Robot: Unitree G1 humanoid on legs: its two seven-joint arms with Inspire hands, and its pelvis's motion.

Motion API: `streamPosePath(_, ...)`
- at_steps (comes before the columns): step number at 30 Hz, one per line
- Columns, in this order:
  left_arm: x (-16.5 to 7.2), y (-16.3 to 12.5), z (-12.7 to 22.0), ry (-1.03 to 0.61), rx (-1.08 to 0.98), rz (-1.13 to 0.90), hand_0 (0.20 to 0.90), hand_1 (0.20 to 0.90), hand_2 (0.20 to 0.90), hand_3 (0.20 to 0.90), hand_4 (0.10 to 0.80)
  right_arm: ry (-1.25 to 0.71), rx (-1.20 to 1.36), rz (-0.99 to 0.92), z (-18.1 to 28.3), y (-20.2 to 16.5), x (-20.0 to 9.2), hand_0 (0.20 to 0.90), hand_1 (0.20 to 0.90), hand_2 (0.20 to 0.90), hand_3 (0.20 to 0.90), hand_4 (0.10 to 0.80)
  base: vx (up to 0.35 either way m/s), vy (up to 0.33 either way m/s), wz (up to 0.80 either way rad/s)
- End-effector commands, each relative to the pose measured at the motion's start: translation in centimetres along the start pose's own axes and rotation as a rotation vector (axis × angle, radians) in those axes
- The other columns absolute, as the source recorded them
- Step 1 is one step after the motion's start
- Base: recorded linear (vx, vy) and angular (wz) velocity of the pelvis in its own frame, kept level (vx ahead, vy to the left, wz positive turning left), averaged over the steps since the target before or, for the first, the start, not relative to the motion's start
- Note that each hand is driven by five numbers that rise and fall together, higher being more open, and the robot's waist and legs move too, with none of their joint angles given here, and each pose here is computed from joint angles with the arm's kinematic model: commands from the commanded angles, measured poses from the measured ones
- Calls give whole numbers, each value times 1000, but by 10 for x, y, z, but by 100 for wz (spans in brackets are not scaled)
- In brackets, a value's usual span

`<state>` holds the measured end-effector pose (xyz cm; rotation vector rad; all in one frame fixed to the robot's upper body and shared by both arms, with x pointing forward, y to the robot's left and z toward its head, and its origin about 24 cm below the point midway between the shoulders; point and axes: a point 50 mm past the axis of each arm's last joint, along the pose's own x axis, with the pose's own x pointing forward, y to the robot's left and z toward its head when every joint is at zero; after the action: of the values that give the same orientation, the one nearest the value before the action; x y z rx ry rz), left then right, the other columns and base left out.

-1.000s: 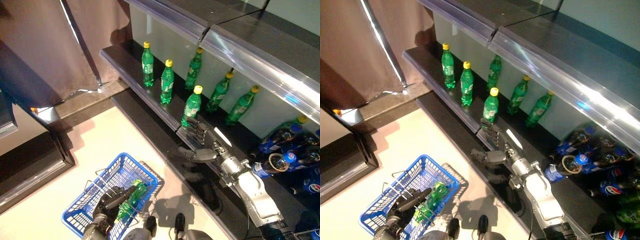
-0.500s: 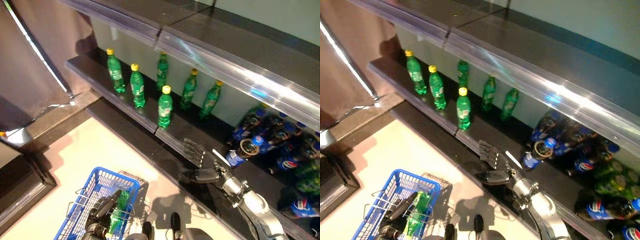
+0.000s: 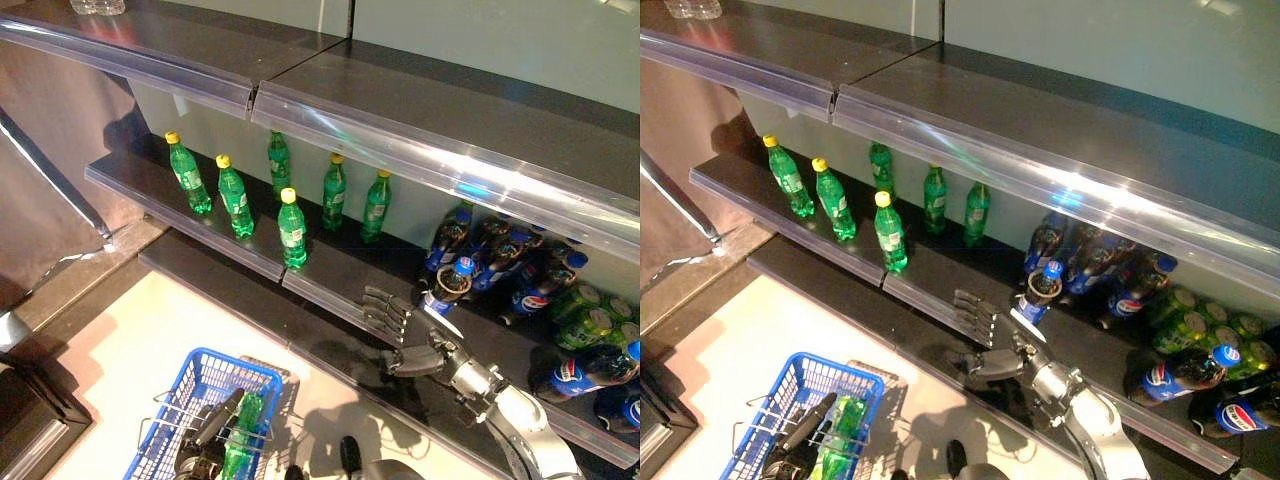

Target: Pick up the drink and place into the basket.

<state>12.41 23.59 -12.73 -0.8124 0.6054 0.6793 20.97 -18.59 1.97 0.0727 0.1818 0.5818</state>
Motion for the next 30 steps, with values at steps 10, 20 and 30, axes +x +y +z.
streamPosePath(10, 8, -39, 84, -439, -68, -213, 300, 300, 300, 200, 100, -164, -136, 6, 41, -10, 7, 900, 900, 900, 900, 800, -9, 433, -49)
streamPosePath(20, 1, -11, 98, -519, -147, -119, 300, 300, 300, 200, 100, -173, -106, -24, 33, -10, 8, 900, 900, 900, 900, 800, -74, 272, -69)
streamPosePath(30, 5, -25, 87, -492, -157, -119, 300, 300, 300, 200, 100, -246, -27, -290, 25, -16, 3, 900, 900, 900, 900, 800, -35, -34, -6)
